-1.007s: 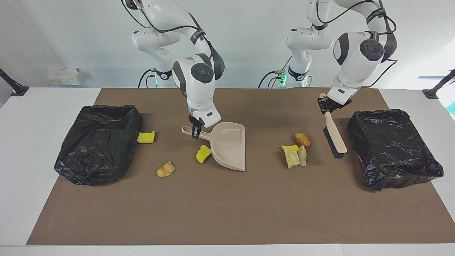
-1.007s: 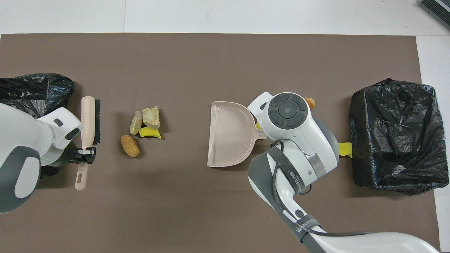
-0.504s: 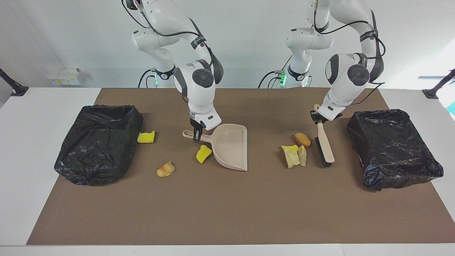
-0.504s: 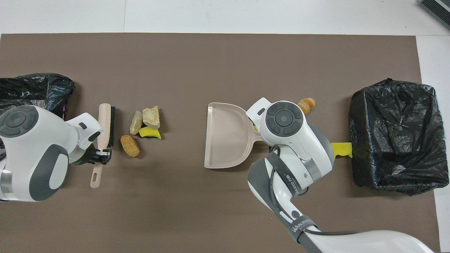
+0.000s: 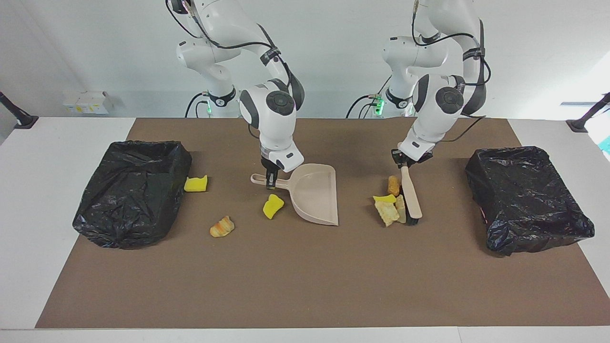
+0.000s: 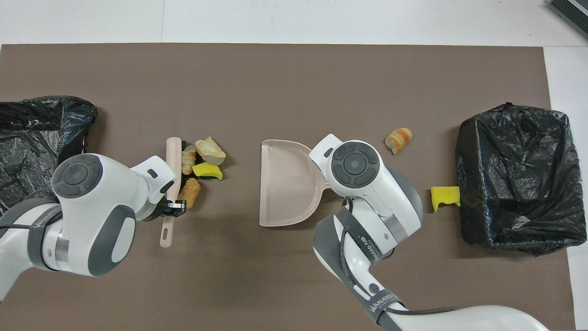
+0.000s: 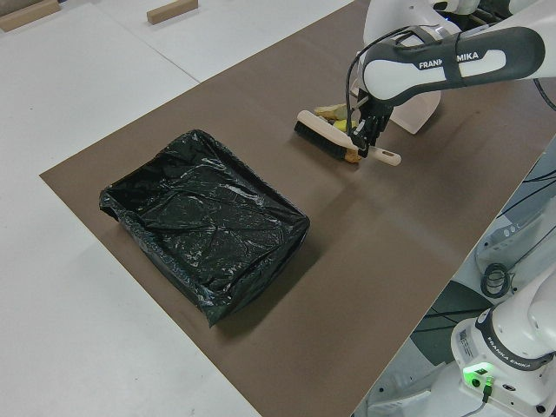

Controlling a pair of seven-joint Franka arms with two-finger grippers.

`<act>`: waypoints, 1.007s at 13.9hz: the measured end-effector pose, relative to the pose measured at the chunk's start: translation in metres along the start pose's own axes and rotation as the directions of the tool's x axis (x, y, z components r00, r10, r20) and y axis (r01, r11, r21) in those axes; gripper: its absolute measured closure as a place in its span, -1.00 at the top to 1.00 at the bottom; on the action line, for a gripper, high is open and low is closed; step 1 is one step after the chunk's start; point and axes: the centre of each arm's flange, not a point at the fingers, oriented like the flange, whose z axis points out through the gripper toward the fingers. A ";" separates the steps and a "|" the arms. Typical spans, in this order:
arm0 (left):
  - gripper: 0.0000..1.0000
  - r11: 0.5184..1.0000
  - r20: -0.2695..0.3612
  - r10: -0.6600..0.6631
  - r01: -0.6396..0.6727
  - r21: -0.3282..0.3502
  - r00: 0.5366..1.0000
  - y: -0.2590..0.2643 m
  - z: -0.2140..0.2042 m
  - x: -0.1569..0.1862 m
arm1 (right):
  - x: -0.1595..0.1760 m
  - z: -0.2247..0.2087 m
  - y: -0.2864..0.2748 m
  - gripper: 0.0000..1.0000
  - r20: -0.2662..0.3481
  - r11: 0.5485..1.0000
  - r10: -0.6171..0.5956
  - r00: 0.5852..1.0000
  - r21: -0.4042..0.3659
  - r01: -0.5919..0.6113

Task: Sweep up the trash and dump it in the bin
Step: 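Sweep the trash pile into the dustpan with the left gripper's brush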

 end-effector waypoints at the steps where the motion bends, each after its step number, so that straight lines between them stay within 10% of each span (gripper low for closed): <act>1: -0.49 1.000 -0.004 0.018 -0.018 -0.003 1.000 0.014 0.000 -0.003 | 0.004 0.000 -0.002 -0.35 0.002 1.000 0.000 1.000 -0.001 0.000; 14: -0.49 0.995 -0.040 0.031 -0.035 -0.089 0.999 0.147 -0.005 -0.036 | 0.027 0.011 -0.010 -0.35 -0.004 0.999 0.039 0.999 -0.018 -0.039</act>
